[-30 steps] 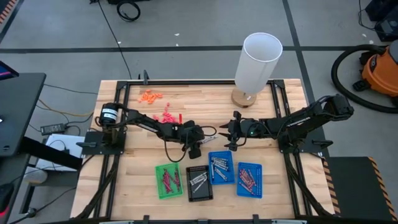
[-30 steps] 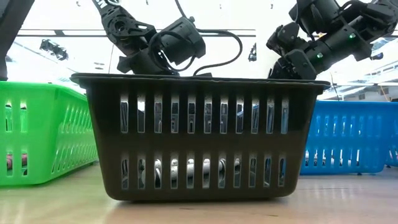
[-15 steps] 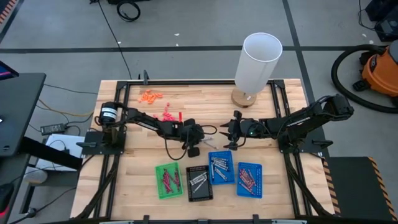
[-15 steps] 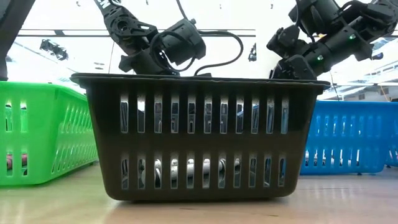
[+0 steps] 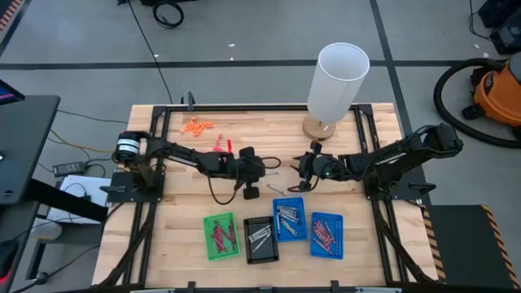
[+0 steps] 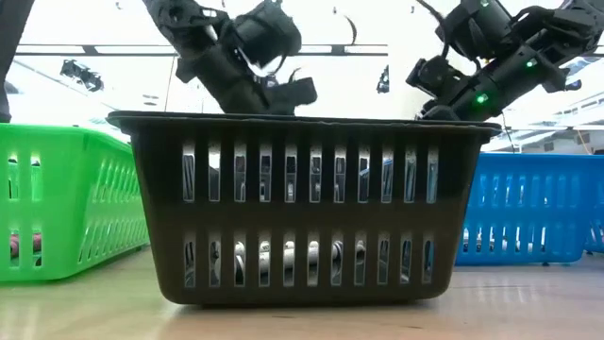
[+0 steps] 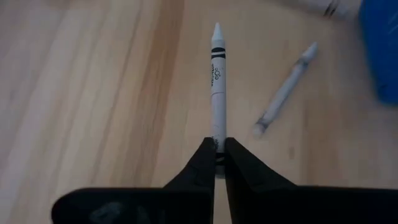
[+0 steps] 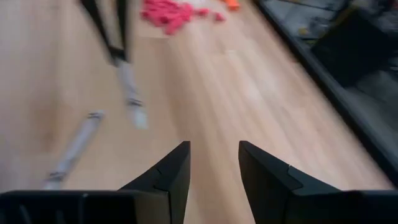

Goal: Sort crayons
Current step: Put the white crayon into the black bin

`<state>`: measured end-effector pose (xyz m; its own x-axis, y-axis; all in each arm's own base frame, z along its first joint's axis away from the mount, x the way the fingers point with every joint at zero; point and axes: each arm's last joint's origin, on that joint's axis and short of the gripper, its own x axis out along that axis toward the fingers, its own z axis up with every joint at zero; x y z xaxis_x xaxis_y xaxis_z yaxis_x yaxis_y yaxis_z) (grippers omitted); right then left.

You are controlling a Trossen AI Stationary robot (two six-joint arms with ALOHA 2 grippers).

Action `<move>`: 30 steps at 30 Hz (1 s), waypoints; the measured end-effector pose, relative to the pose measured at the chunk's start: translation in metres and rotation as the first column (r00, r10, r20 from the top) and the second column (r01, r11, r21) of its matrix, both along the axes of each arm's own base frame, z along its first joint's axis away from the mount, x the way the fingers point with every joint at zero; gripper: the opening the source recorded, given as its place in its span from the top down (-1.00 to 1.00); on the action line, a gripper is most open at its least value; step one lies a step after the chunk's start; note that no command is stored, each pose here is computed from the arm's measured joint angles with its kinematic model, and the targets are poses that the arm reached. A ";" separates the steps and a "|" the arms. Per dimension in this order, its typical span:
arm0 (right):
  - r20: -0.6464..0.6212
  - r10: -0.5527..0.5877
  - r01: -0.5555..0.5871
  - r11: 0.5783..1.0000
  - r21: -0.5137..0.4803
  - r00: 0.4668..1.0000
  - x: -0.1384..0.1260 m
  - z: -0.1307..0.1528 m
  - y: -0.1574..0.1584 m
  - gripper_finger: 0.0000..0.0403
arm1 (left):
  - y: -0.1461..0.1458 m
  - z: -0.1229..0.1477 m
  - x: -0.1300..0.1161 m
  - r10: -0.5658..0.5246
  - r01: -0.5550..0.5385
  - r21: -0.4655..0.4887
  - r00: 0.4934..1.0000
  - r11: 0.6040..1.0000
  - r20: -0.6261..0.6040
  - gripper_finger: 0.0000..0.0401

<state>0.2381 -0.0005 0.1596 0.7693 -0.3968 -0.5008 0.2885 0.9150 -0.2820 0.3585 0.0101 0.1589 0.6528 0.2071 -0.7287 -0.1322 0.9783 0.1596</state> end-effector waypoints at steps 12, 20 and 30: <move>0.046 -0.243 0.246 0.967 -0.071 0.969 -0.015 0.015 -0.009 0.32 | -0.053 0.047 -0.006 -0.229 0.259 -0.128 0.950 0.957 0.211 0.89; 0.041 -0.242 0.243 0.970 -0.015 0.969 -0.021 0.018 -0.009 0.32 | -0.099 0.044 -0.017 -0.225 0.279 -0.410 0.958 0.868 0.176 0.88; 0.089 -0.229 0.222 0.971 0.085 0.969 -0.018 0.019 -0.007 0.33 | -0.136 0.032 -0.032 -0.247 0.246 -0.490 0.967 0.836 0.065 0.88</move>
